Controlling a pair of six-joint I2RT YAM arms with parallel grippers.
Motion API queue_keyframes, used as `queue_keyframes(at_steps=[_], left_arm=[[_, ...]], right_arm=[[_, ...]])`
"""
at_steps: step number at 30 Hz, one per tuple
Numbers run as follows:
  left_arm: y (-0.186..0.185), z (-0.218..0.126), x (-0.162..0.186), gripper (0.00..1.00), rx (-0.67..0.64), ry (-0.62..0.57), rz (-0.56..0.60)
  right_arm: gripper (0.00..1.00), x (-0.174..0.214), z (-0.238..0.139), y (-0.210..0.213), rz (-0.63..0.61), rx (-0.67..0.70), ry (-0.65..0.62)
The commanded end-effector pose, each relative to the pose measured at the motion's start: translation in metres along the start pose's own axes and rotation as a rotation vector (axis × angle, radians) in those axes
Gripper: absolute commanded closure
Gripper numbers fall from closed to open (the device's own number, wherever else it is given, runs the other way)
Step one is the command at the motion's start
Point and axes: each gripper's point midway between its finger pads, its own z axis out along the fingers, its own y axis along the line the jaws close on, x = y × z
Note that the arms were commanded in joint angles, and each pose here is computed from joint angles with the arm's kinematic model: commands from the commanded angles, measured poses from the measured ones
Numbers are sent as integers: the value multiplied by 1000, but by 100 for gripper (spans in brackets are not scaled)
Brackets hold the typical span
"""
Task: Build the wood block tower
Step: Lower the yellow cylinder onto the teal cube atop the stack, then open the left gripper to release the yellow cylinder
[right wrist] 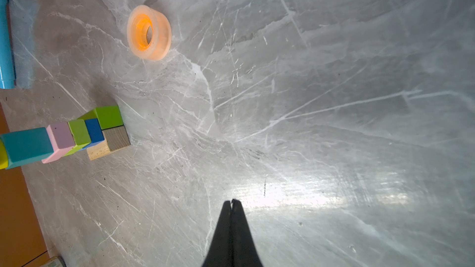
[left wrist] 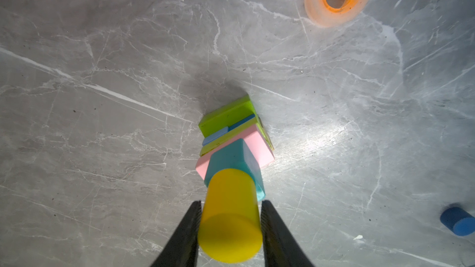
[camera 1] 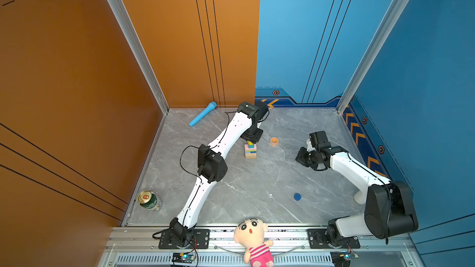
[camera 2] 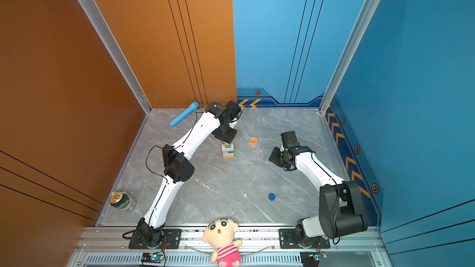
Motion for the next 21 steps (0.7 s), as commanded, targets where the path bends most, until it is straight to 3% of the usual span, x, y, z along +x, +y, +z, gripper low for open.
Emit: queue_keyframes(at_steps=[1,21], left_arm=[[5,2,0,58,-20,5,-13],[-1,-4,-2,51,14,-8,-25]], right_arm=[[97,5,4,-3,1,-1,23],[96,5,4,-4,3,-1,21]])
